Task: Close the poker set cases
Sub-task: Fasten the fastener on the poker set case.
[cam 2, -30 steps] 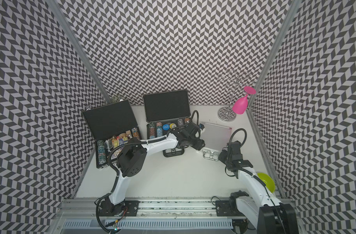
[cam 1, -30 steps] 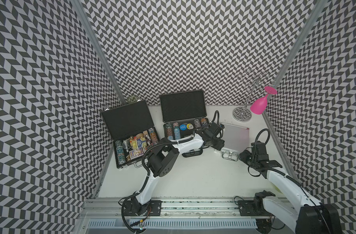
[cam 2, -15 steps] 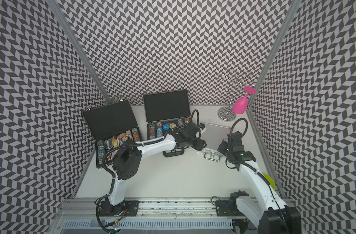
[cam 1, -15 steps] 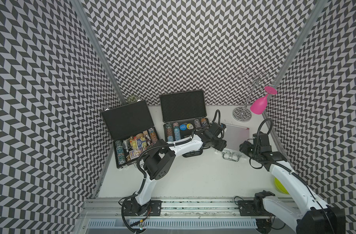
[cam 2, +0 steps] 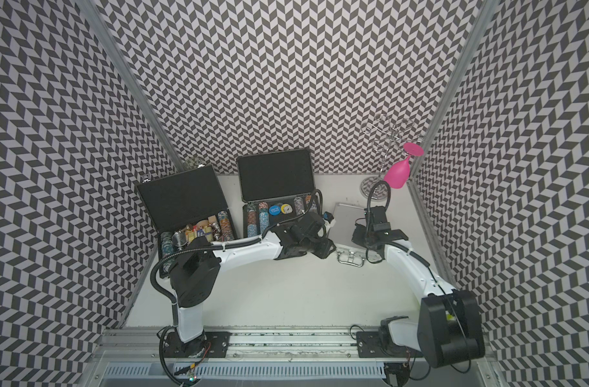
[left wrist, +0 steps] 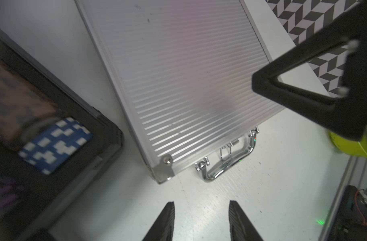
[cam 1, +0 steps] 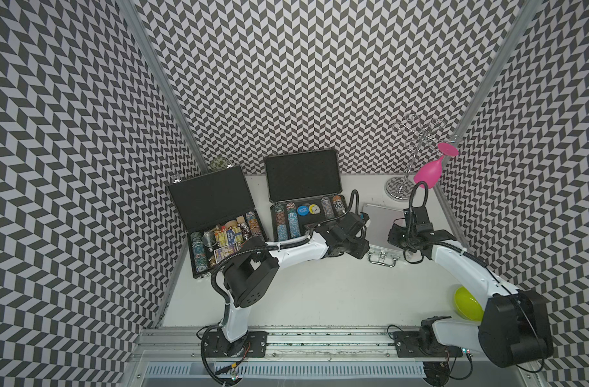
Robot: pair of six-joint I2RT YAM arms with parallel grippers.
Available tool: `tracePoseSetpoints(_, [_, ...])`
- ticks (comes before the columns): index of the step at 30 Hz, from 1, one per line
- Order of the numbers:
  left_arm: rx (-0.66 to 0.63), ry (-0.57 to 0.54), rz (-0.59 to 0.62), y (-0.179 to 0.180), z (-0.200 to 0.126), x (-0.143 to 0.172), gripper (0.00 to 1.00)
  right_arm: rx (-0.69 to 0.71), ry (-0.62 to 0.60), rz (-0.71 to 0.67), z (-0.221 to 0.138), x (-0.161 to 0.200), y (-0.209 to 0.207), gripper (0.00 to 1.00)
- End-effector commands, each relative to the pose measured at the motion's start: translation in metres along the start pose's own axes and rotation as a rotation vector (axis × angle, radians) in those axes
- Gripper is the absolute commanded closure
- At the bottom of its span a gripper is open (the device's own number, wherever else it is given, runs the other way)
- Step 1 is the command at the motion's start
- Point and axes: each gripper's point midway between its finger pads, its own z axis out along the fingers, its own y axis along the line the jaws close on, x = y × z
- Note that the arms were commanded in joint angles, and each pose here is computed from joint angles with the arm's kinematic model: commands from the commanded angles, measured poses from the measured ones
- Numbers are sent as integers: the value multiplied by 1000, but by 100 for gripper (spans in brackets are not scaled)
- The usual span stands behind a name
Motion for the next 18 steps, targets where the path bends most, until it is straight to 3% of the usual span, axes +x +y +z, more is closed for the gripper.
tracePoseSetpoints(1, [124, -66, -66, -33, -1, -10, 52, -52, -6, -25, 7, -2, 11, 82])
tracePoseSetpoints(11, [241, -93, -96, -50, 25, 2, 24, -26, 91, -3, 33, 30, -3, 84])
tracePoseSetpoints(18, [262, -99, -87, -51, 41, 10, 21, 4, 171, 24, 47, 59, -18, 87])
